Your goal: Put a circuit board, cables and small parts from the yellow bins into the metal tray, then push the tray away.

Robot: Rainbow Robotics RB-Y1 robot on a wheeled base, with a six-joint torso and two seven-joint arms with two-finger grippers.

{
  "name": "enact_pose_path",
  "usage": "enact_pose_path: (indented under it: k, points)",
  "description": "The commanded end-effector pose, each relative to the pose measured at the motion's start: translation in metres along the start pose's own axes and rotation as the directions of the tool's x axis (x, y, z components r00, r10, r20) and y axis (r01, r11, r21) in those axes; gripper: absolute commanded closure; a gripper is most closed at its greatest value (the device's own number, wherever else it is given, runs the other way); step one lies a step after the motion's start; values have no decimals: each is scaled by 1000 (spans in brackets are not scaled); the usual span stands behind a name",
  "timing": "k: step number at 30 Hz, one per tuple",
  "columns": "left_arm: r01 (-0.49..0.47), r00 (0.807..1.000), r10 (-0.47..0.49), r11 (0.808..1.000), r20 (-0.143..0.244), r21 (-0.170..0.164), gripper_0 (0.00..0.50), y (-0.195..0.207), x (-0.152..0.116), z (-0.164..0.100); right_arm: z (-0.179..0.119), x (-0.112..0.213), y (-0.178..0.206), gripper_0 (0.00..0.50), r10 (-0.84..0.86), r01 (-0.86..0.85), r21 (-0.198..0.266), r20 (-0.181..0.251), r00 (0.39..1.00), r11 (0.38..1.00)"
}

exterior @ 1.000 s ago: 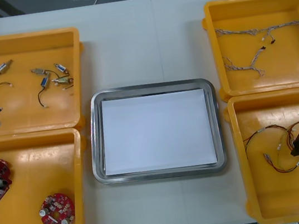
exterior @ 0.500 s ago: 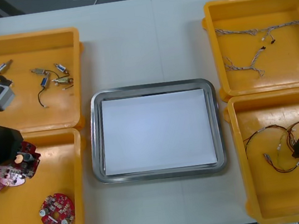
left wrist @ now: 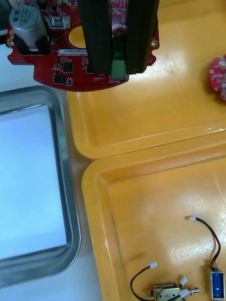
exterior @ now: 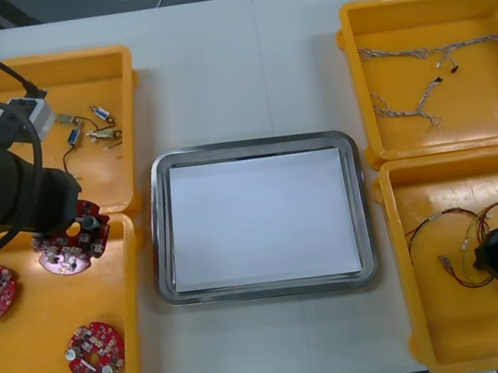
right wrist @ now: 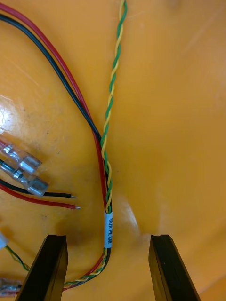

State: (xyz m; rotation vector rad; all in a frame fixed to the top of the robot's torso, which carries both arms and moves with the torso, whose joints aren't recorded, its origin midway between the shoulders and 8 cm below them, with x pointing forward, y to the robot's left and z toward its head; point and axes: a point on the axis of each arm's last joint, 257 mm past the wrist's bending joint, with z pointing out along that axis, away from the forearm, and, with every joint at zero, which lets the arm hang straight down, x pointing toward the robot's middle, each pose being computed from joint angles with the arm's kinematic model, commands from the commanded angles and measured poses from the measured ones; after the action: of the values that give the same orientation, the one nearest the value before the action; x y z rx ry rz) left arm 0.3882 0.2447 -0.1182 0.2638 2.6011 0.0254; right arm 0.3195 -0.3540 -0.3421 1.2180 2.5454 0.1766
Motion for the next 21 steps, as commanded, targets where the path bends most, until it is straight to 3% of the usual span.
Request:
enact_pose_path:
  k: [1,8,10,12,17,19,20,21]
  points:
    - [-50,997,51,999,51,-7,500,-12,-18,-12,4,14,-2,0,28,-28,1,4,1000,1000]
    - [-12,998,12,1000,68,-1,500,-36,-22,1,6,15,-5,2,35,-36,11,8,999,999]
    - [3,997,-3,1000,81,1,500,-43,-26,5,7,16,-5,45,37,-38,12,8,999,999]
    - [17,995,-18,1000,96,3,500,-54,-30,12,7,16,-5,127,37,-38,11,9,999,999]
    - [49,993,-50,999,103,13,500,-69,-36,23,7,15,-4,248,37,-38,8,12,999,999]
    - [70,992,-72,997,101,23,500,-76,-38,27,7,15,-4,352,37,-38,8,12,999,999]
    - [82,991,-84,996,102,29,500,-81,-39,30,7,14,-4,447,37,-37,7,14,999,999]
    - [87,991,-90,996,102,30,500,-83,-41,33,6,14,-3,500,37,-37,4,15,999,999]
